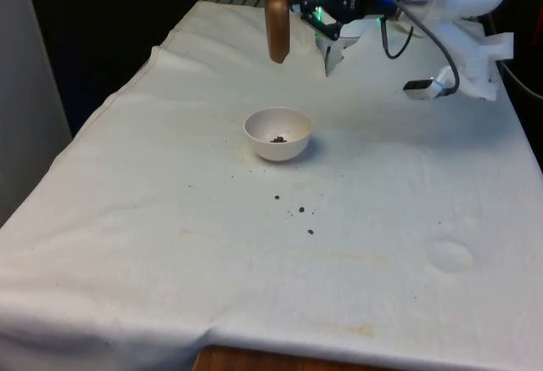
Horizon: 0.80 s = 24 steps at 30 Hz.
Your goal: Pour the coffee beans from the cup into the bowl.
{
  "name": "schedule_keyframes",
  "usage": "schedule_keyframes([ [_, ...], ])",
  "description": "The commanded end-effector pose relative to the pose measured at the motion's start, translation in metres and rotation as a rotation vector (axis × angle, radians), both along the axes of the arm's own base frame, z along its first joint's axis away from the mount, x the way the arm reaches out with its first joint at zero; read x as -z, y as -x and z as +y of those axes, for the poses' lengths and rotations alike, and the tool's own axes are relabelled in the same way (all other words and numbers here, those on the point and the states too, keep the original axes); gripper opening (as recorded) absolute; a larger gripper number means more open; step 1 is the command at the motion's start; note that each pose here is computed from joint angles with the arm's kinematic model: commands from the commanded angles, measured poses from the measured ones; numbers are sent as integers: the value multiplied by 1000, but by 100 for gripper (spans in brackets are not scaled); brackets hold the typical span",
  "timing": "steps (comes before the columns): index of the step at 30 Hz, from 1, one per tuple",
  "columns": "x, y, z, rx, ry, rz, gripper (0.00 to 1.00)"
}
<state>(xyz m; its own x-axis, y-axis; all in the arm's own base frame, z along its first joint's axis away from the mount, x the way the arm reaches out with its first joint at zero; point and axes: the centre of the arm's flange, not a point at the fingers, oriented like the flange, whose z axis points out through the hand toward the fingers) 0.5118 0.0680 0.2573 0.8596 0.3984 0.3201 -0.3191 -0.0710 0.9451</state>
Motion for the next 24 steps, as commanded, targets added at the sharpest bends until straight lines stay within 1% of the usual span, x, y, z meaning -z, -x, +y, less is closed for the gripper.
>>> schedule_keyframes([
  [1, -2, 0, 0, -15, -17, 1, 0],
  [6, -6, -2, 2, -28, -33, -1, 0],
  [7, -5, -2, 2, -15, -21, -4, 0],
  [8, -6, -3, 2, -30, -37, -2, 0],
  [14, -7, -6, 3, -47, -74, -2, 0],
  [15, -7, -5, 4, -38, -61, -2, 0],
  [16, -8, -7, 4, -51, -81, -3, 0],
  [18, -8, -7, 4, -55, -93, -3, 0],
  [19, -7, -8, 4, -61, -106, -3, 0],
  [24, -7, -10, 4, -72, -134, -4, 0],
])
